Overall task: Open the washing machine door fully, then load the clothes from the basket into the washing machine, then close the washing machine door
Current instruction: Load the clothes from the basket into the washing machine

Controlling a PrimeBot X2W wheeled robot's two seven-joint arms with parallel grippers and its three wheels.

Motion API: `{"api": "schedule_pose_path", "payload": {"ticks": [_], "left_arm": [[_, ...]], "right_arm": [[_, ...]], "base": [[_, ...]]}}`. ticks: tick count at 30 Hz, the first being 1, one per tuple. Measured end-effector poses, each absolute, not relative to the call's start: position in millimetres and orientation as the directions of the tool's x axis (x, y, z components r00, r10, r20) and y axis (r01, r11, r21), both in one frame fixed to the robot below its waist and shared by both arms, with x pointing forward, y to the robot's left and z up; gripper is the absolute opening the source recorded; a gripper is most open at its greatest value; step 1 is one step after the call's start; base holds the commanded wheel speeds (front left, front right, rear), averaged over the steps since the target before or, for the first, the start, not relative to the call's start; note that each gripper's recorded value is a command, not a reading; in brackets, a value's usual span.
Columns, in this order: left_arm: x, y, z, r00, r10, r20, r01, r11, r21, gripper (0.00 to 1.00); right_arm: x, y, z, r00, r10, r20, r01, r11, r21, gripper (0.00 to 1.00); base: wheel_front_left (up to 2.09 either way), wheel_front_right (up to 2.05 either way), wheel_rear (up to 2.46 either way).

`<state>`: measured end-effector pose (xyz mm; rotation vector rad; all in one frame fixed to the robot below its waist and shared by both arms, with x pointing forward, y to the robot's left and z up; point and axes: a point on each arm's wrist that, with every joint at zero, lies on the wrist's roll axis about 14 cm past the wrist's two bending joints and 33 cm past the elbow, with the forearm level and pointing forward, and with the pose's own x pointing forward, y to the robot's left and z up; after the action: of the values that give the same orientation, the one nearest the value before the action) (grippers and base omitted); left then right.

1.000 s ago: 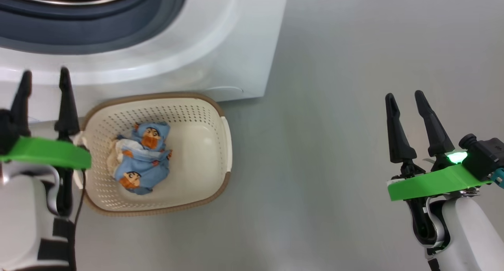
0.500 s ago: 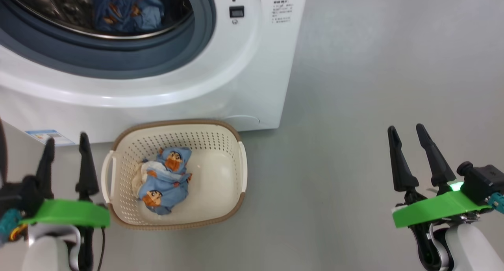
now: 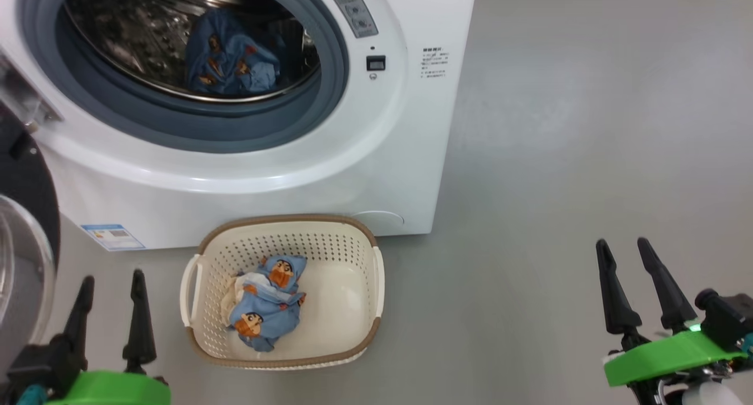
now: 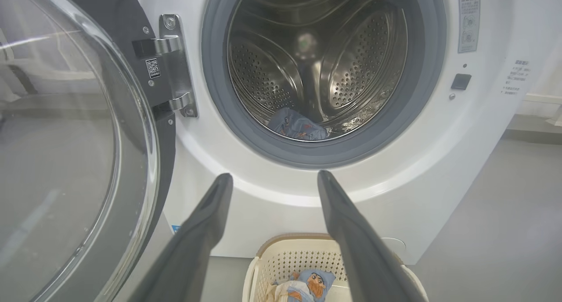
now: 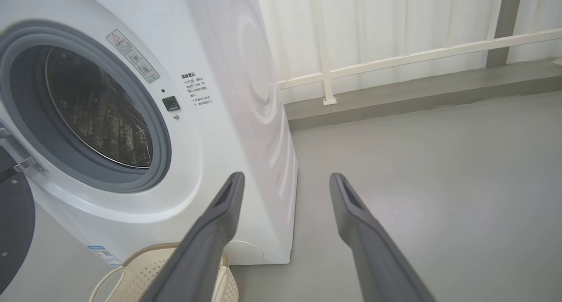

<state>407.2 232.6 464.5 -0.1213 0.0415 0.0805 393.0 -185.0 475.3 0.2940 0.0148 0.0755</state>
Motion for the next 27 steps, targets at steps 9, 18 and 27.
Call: {"api": "schedule_pose_path", "payload": {"ticks": [9,18,27], "left_arm": [[379.7,237.6,466.4,0.994,0.1,-0.041,-0.105,0.987,-0.12,1.0],[369.5,237.1,466.4,0.993,0.109,-0.04,-0.113,0.986,-0.123,1.0],[371.6,235.8,464.4,0.993,0.106,-0.046,-0.111,0.986,-0.124,1.0]], "right_arm": [[384.4,-187.4,479.4,0.998,0.069,0.007,-0.068,0.955,0.29,1.0],[378.6,-188.4,475.1,0.998,0.066,-0.007,-0.061,0.955,0.292,1.0],[378.1,-190.5,472.9,0.998,0.059,-0.014,-0.053,0.955,0.291,1.0]], "base": [[0.0,0.0,0.0],[0.0,0.0,0.0],[0.0,0.0,0.0]]}}
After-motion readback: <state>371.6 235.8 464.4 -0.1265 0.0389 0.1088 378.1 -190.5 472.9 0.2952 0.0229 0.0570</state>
